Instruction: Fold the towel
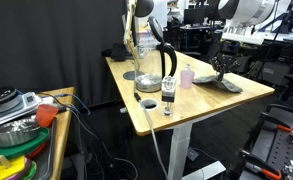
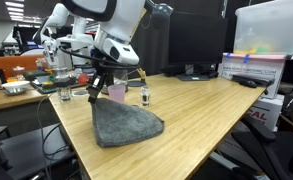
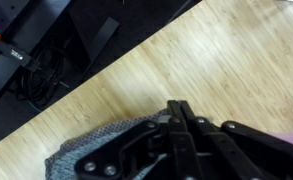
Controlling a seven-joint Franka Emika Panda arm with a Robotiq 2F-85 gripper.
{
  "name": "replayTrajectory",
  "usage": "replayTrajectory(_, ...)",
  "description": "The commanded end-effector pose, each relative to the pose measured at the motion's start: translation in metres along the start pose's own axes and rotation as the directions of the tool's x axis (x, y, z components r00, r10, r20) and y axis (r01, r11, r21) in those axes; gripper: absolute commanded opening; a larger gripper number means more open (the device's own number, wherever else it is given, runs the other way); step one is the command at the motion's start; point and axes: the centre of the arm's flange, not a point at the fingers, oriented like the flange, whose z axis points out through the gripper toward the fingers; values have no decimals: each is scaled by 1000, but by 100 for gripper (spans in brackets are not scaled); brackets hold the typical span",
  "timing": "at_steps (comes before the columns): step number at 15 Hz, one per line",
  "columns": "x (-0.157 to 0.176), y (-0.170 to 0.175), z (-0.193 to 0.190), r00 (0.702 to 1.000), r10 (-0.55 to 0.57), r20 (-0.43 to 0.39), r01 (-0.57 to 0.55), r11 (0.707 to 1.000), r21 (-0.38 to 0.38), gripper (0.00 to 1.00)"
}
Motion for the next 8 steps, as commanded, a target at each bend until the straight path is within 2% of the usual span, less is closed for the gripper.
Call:
replayTrajectory(1,27,0,4,997,3,71,-3,1000,-11,1)
replayTrajectory(4,46,-10,21,993,14,113,-7,998,-61,1)
replayTrajectory(8,53,-41,38,982,-7,191,25,995,-97,1)
